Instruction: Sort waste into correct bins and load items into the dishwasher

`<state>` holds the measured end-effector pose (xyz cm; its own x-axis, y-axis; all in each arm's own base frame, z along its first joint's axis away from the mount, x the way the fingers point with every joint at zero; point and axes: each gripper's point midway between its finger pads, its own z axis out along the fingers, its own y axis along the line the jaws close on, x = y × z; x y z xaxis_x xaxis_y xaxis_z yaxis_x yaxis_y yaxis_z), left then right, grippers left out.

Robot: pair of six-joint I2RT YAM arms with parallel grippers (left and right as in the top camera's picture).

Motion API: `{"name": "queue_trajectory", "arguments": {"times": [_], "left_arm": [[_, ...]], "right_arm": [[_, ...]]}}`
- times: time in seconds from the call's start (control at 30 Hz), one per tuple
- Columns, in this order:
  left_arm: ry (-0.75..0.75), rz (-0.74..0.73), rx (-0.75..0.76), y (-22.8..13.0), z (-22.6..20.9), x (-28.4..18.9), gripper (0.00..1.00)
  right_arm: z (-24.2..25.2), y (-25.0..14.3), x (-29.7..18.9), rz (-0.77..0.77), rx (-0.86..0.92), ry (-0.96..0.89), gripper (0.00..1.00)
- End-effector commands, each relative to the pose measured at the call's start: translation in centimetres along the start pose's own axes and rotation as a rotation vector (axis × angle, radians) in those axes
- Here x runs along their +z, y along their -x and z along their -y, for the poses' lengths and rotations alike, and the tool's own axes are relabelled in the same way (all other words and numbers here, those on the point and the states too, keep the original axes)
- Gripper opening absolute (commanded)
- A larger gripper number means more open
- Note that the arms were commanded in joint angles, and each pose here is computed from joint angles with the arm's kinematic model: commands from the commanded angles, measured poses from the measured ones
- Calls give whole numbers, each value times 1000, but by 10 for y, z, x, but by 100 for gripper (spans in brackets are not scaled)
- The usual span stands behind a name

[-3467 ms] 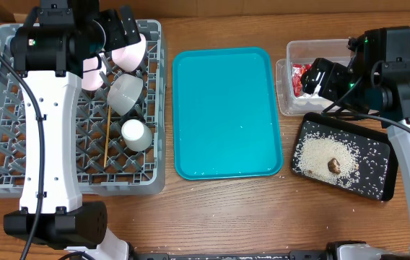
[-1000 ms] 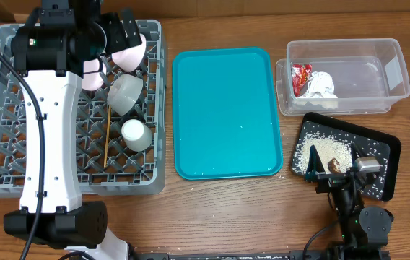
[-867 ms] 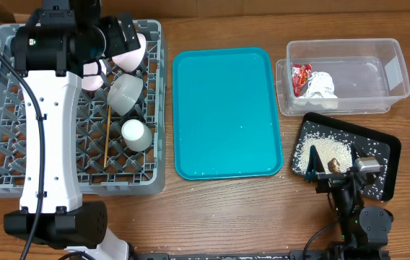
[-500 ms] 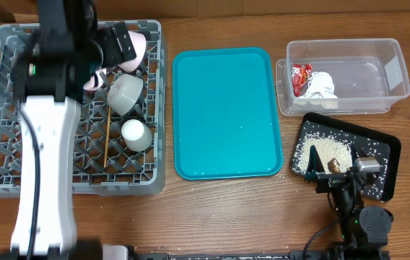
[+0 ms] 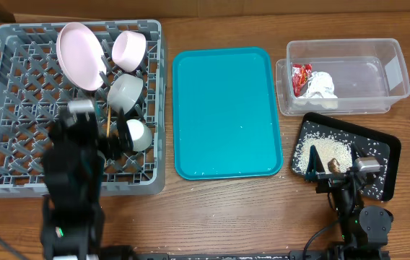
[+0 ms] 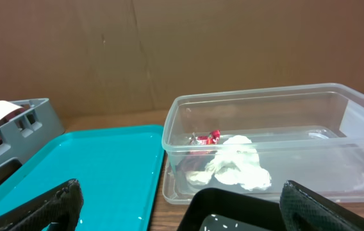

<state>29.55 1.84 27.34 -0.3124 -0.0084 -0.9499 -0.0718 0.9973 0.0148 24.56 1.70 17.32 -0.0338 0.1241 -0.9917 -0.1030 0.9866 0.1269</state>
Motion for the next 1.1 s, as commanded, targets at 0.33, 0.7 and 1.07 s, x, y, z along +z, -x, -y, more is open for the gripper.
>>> {"name": "queue_trajectory", "arguments": {"times": [0.33,0.7,1.07], "left_arm": [[-47,276,90,-96,9,-17,100],[-31,240,89,-128,7,-11,100],[-35,243,89,-127,8,-11,99]], "right_arm": [[0,-1,0,7,-4,-2,100],[0,-1,0,7,-4,-2,100],[0,-1,0,7,-4,-2,100]]}}
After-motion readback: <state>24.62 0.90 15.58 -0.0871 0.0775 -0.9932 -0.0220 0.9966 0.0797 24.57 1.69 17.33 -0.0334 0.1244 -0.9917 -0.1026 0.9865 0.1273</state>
